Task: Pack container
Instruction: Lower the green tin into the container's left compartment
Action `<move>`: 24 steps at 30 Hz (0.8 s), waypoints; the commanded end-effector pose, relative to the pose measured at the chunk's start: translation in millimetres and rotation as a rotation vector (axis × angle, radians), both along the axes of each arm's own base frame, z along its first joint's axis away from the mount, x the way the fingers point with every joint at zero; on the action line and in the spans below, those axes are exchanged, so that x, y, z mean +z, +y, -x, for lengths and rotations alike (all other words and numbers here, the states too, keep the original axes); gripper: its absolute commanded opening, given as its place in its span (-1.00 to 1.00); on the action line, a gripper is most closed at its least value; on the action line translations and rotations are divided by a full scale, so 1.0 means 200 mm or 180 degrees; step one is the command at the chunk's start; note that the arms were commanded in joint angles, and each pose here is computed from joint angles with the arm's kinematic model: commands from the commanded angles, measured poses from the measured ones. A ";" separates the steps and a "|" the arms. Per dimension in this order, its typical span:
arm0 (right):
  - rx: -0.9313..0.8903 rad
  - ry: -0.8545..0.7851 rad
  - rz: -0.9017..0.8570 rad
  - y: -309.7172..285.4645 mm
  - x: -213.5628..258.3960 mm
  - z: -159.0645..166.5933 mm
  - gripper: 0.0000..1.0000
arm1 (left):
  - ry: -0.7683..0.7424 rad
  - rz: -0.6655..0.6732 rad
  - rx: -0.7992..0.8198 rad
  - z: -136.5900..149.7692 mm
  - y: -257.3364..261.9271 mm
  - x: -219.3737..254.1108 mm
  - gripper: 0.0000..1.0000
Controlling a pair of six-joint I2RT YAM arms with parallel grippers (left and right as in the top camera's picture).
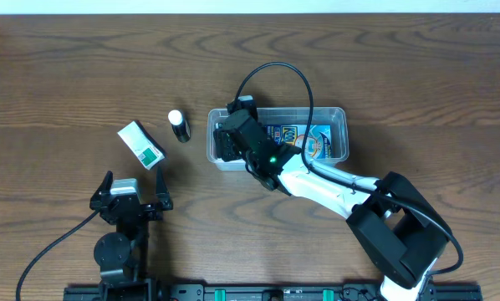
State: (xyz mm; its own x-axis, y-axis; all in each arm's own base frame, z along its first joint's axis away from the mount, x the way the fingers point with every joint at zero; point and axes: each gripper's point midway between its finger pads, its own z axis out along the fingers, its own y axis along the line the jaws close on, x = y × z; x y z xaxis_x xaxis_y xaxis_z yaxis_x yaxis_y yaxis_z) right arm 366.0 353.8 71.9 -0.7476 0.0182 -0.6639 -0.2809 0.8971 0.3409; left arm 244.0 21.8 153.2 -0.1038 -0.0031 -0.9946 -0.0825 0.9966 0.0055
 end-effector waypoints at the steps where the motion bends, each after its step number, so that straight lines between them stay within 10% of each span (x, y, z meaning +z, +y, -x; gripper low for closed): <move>1: -0.0036 -0.0047 -0.0040 0.02 0.03 -0.01 0.34 | 0.0141 0.0046 -0.0017 0.00 0.00 -0.08 0.96; 16: -0.0037 -0.0112 -0.0109 0.03 0.08 -0.03 0.43 | 0.0141 0.0046 -0.0016 0.00 0.00 -0.08 0.96; 24: -0.0136 -0.0590 -0.0227 -0.08 0.53 -0.03 0.81 | 0.0141 0.0046 -0.0016 0.00 0.00 -0.08 0.96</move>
